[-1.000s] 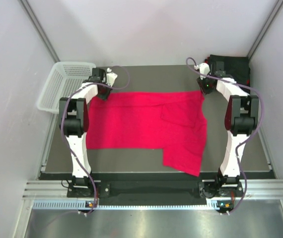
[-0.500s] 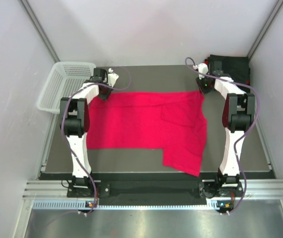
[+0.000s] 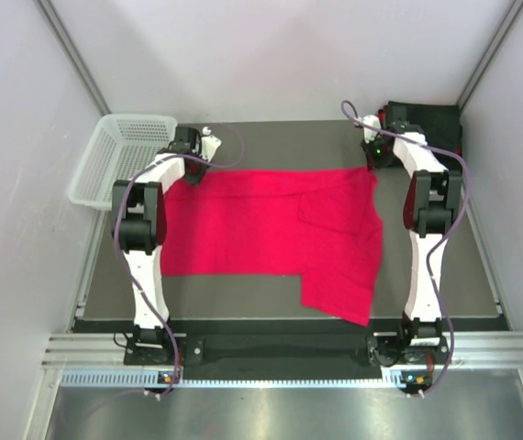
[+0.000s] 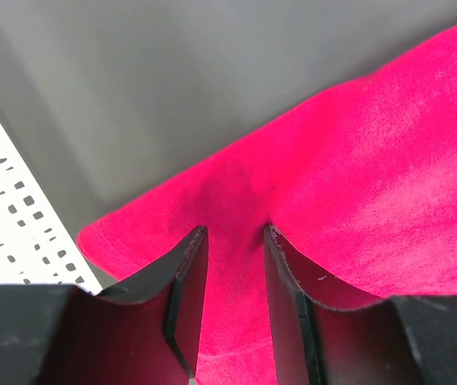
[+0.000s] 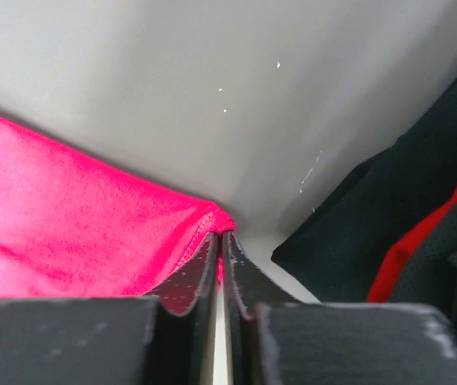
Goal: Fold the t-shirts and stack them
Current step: Fold the tshirt
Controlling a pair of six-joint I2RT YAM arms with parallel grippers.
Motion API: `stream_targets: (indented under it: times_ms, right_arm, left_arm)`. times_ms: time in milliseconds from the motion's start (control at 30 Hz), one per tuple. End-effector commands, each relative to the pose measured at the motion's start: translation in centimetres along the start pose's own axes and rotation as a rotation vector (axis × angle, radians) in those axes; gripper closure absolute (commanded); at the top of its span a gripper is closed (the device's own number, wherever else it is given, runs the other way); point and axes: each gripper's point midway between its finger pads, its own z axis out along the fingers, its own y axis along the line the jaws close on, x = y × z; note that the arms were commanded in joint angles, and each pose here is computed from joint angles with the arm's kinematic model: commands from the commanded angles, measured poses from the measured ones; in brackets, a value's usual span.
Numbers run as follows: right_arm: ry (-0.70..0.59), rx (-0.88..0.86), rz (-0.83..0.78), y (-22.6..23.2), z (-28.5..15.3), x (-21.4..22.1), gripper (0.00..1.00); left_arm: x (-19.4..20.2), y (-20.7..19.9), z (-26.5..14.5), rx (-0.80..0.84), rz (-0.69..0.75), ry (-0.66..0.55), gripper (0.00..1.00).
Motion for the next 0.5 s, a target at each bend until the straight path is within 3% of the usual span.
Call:
stream_targets:
  times_ms: [0, 467]
  right_arm:
    - [0.028, -0.027, 0.002, 0.4, 0.8, 0.5, 0.99]
    - [-0.068, 0.147, -0.014, -3.5, 0.2, -3.2, 1.0]
  left_arm:
    - [-0.1, 0.1, -0.2, -0.026, 0.024, -0.007, 0.61]
    - [-2.6, 3.0, 1.3, -0.152, 0.0, -0.053, 0.62]
